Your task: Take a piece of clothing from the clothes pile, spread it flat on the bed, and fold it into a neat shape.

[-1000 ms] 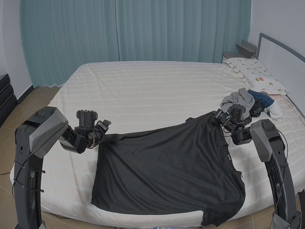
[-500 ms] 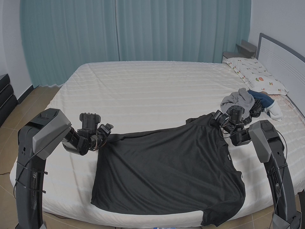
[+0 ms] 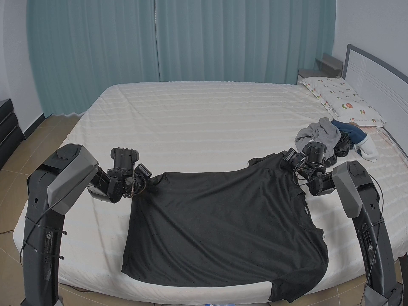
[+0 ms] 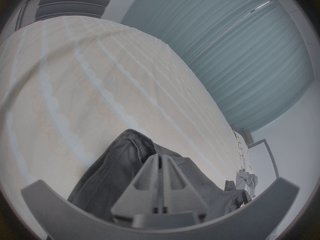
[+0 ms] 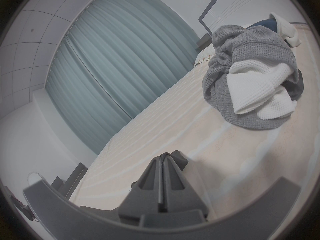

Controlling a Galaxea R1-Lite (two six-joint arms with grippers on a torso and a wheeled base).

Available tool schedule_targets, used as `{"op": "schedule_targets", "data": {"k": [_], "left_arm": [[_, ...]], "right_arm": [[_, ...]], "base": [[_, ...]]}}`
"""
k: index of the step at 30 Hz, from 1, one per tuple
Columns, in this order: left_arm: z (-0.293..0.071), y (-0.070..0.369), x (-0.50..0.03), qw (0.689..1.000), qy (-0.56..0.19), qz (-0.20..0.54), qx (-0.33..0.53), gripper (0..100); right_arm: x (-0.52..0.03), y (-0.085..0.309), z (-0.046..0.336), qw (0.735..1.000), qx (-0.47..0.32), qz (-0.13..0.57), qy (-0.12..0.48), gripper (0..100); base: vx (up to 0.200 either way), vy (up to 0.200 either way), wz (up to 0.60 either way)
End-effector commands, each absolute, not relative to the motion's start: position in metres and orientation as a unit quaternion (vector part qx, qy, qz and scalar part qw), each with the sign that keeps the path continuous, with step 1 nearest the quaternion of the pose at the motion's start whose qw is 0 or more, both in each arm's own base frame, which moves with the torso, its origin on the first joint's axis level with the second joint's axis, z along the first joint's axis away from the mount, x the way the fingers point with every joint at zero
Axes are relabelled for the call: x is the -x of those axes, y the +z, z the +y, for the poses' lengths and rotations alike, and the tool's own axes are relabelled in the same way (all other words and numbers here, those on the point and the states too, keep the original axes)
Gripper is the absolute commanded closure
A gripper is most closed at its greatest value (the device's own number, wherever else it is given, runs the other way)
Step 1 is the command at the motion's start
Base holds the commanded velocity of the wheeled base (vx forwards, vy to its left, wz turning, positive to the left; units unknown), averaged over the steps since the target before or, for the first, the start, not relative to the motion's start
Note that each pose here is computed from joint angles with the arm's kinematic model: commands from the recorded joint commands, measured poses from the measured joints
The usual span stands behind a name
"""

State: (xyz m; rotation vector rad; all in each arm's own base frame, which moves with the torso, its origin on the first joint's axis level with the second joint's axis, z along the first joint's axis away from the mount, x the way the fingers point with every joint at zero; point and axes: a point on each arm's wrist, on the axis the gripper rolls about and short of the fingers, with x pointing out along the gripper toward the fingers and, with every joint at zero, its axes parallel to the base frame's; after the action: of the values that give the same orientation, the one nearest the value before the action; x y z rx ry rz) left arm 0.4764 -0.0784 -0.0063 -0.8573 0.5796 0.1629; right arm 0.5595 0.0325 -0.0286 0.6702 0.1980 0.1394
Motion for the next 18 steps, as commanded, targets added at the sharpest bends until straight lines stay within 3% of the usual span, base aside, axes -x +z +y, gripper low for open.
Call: {"op": "schedule_targets", "data": {"k": [1,9,18], "left_arm": [[-0.077,-0.003,-0.482,0.868,0.075,0.266,0.413,100],[-0.072,0.0,-0.505,0.88,0.11,0.202,0.415,100],[-0.064,-0.008,-0.516,0.876,0.118,0.188,0.428,100]], "right_arm": [[-0.559,-0.029,0.034,0.937,-0.328,0.097,0.07,100],[-0.56,-0.026,0.034,0.938,-0.328,0.087,0.073,100],[-0.56,-0.022,0.037,0.939,-0.328,0.069,0.076,100]], "base": [[0.0,0.0,0.0],[0.0,0.0,0.0],[0.0,0.0,0.0]]}}
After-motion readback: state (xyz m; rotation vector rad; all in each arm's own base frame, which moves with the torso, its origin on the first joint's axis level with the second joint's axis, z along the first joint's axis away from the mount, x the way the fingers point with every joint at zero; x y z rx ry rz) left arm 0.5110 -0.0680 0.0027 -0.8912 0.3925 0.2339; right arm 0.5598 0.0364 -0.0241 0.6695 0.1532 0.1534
